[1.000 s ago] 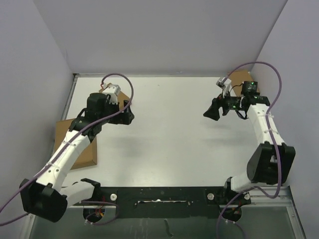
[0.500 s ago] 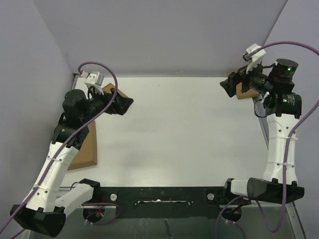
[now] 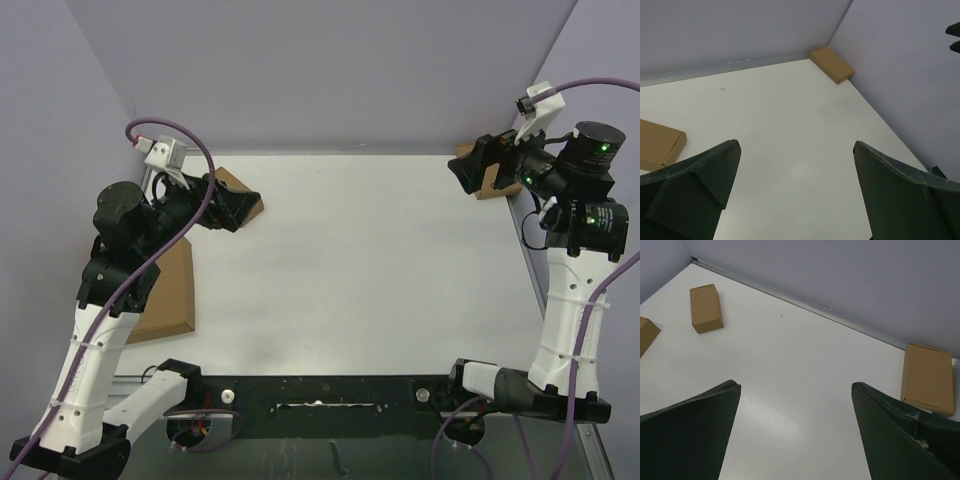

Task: Fold the paper box

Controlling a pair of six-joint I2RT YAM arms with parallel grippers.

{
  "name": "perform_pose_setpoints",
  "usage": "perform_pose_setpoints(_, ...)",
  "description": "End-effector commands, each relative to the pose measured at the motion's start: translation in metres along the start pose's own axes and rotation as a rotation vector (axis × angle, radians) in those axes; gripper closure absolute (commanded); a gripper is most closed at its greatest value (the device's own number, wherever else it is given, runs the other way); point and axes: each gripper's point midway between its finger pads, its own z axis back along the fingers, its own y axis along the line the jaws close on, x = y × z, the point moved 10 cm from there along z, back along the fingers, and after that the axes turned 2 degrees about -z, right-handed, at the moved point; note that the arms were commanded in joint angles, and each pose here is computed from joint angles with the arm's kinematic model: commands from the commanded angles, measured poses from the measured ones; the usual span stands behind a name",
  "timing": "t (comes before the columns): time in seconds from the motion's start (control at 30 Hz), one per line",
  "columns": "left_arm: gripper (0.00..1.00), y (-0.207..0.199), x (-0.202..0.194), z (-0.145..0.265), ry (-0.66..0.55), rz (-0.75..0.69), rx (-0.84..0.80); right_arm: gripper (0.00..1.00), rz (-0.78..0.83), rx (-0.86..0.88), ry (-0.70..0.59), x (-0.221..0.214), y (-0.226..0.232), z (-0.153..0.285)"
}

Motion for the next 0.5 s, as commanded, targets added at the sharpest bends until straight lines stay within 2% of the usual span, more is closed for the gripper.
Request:
perform_pose_setpoints(0.0, 0.02, -0.0084, 0.0114, 0.0078, -0.024, -0.019, -0.036, 0.02, 0.008, -0.004, -0.045, 0.0087, 0.0106, 0.0166)
perform_pose_setpoints(0.47, 0.02, -0.0076, 0.0054, 0.0109, -0.001, -0.021, -0.034, 0.02, -0.003, 0.014, -0.066, 0.0078, 0.0125, 0.0183)
